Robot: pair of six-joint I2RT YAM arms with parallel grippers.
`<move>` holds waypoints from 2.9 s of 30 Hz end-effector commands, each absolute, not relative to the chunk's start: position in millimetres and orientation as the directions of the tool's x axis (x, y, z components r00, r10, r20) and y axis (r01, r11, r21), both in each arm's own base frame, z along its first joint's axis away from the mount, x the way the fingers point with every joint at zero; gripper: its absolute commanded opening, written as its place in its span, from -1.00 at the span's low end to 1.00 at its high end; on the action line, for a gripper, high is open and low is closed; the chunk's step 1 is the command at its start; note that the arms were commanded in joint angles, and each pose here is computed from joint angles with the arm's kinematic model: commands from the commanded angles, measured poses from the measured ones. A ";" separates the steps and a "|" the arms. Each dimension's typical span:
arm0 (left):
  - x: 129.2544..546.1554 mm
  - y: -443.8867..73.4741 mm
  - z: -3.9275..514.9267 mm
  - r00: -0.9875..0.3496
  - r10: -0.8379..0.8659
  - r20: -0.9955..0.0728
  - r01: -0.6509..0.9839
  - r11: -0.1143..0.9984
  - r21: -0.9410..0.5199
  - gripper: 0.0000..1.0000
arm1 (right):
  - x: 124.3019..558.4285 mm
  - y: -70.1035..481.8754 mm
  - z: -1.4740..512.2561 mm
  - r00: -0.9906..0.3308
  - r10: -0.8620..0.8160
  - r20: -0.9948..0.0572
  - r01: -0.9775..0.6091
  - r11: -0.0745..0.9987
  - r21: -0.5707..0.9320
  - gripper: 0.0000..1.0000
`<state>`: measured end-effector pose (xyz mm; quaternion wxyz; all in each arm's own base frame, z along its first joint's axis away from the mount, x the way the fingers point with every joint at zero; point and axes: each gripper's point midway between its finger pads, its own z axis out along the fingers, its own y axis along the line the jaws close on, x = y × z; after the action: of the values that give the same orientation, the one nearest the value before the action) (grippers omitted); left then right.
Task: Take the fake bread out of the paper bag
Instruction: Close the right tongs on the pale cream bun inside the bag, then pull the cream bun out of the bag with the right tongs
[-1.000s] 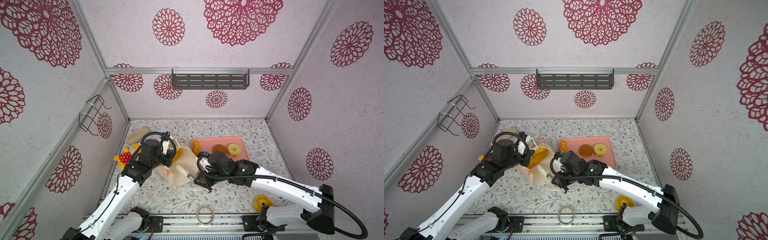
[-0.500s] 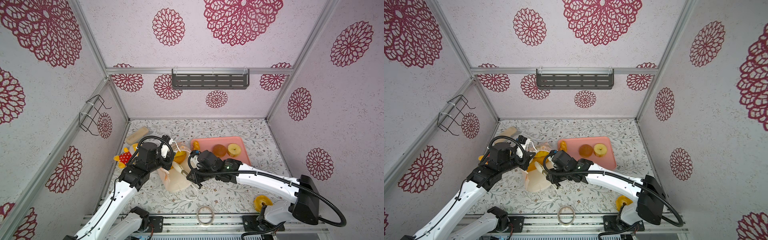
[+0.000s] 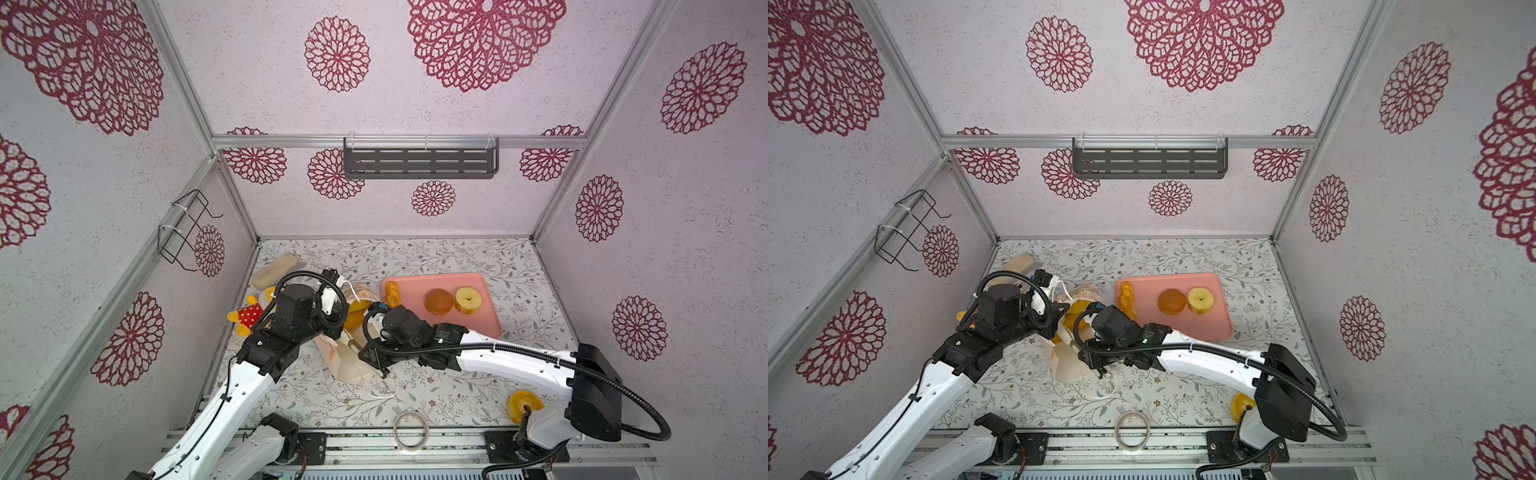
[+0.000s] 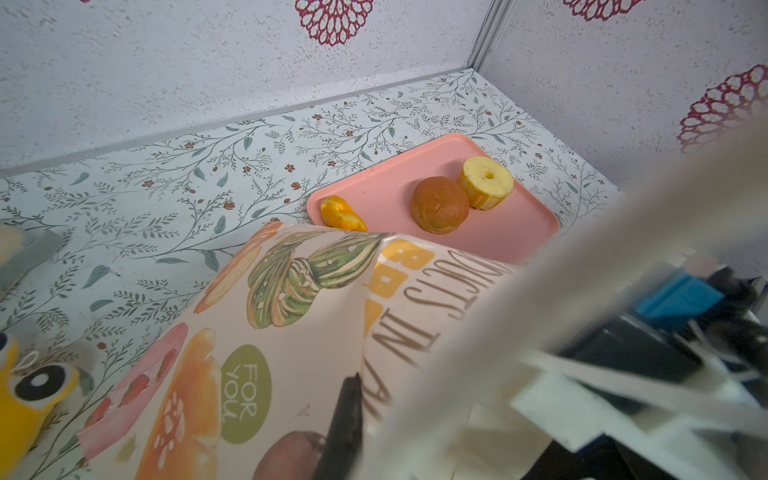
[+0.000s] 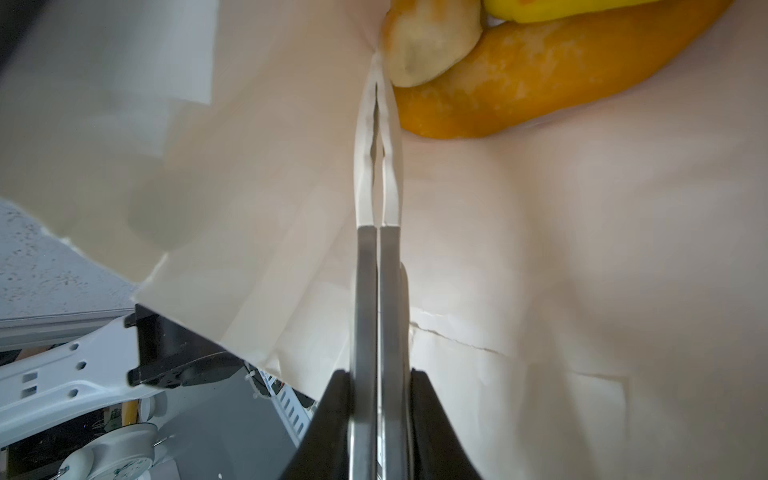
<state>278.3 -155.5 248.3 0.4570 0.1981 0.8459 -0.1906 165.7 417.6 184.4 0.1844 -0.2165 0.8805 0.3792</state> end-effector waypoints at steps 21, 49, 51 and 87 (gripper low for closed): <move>282.2 -159.5 269.4 -0.483 0.084 -0.871 0.495 0.847 -0.192 -1.00 | 209.2 452.7 201.9 -0.930 0.176 -0.323 -0.222 0.430 0.875 -0.11; 282.2 -163.6 265.7 -0.470 0.050 -0.881 0.504 0.835 -0.221 -1.00 | 238.3 492.1 199.0 -0.955 0.268 -0.128 -0.058 0.255 0.965 -0.72; 283.3 -159.0 263.3 -0.476 0.048 -0.878 0.480 0.851 -0.214 -1.00 | 233.3 484.2 201.5 -0.955 0.261 -0.141 -0.070 0.262 0.963 -0.84; 317.4 -102.8 245.1 -0.544 -0.061 -0.837 0.096 0.986 -0.134 -1.00 | 142.7 320.8 267.0 -0.895 0.195 -0.402 -0.285 0.442 0.850 -1.00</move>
<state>311.6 -112.2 241.8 0.4761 0.0341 0.8727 -0.1031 141.6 332.9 241.9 0.1862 -0.0167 0.8355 0.5166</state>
